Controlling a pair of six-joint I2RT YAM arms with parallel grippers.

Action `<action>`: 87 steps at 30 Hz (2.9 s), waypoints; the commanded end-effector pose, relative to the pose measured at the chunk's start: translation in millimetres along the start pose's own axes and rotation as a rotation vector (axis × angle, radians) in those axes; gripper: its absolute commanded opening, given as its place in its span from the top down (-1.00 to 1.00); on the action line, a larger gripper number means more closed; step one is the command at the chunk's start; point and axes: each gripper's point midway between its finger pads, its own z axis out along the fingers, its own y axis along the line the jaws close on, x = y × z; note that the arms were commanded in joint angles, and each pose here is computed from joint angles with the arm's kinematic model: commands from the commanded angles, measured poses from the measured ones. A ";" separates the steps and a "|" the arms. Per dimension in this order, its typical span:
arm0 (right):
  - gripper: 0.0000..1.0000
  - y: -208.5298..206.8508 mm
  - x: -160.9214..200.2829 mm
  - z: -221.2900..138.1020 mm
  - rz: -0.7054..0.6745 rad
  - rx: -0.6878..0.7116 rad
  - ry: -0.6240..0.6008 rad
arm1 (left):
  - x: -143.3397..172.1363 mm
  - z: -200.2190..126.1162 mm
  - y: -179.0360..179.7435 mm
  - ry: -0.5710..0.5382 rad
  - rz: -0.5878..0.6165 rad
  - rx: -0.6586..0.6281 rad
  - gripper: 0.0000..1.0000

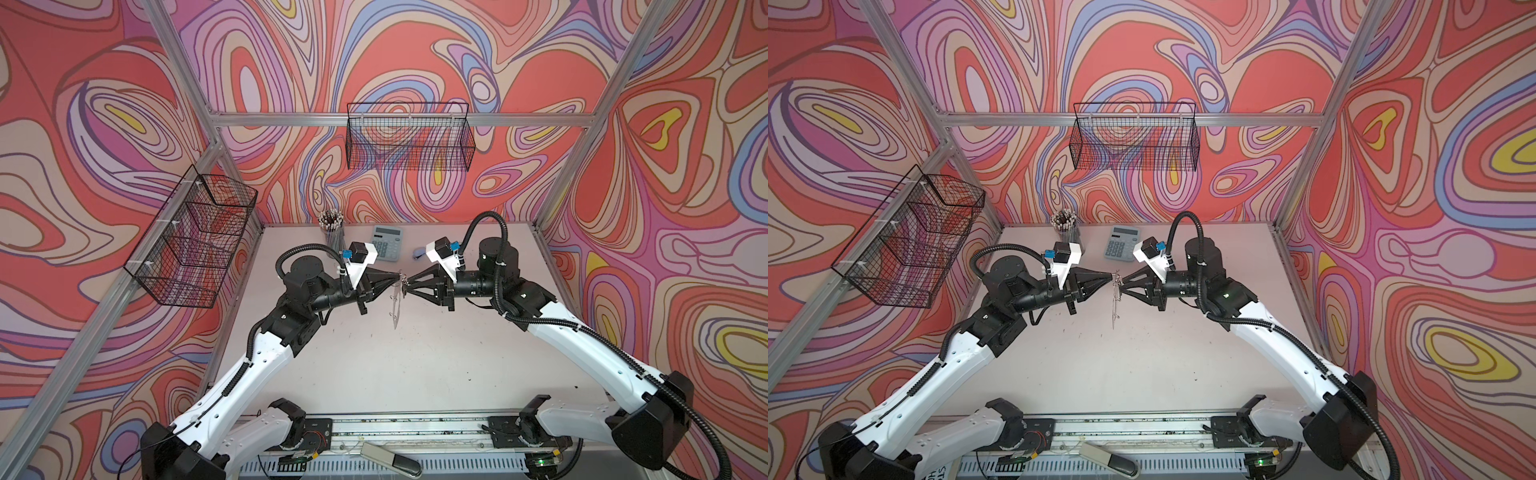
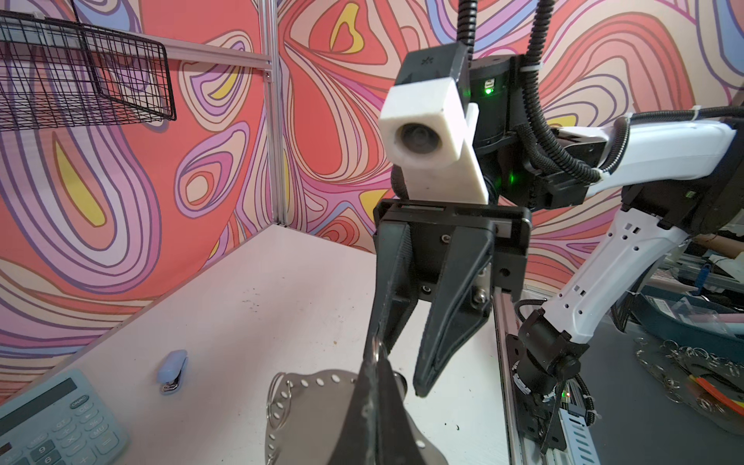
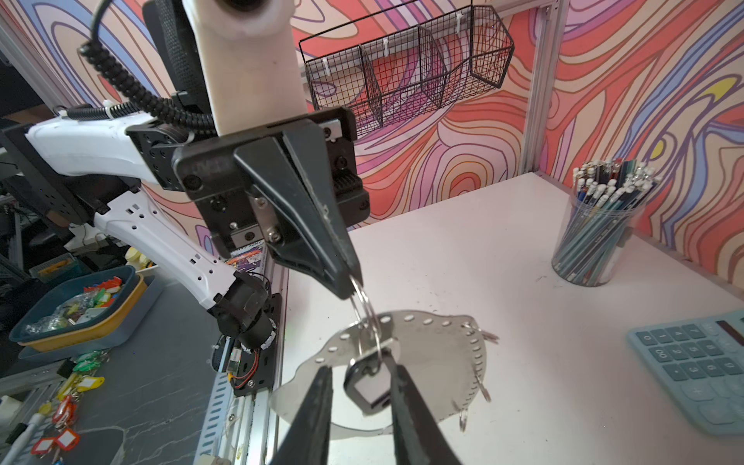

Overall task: Attach keys to a key ring
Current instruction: Insert the key into the keyring.

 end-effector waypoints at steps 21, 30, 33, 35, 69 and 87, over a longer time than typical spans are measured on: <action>1.00 9.3 -21.2 4.8 -0.044 -0.110 -0.037 | -9.5 -2.8 -11.7 -0.016 0.025 0.049 1.00; 1.00 10.7 -19.7 3.1 -0.056 -0.104 -0.013 | 5.3 -0.3 -7.9 0.062 0.009 0.043 0.66; 1.00 9.6 -17.8 3.9 -0.050 -0.105 -0.003 | 5.2 1.8 -8.3 0.067 -0.003 0.058 0.65; 1.00 10.5 -17.9 3.5 -0.054 -0.106 -0.004 | 5.5 3.1 -8.1 0.074 -0.011 0.064 0.66; 0.70 7.0 -8.1 -4.2 -0.027 -0.070 0.006 | -9.3 2.0 -9.8 -0.021 0.014 0.060 1.00; 1.00 10.4 -6.9 -3.6 0.009 -0.096 -0.026 | -28.6 -3.4 -1.7 -0.209 -0.030 0.012 1.00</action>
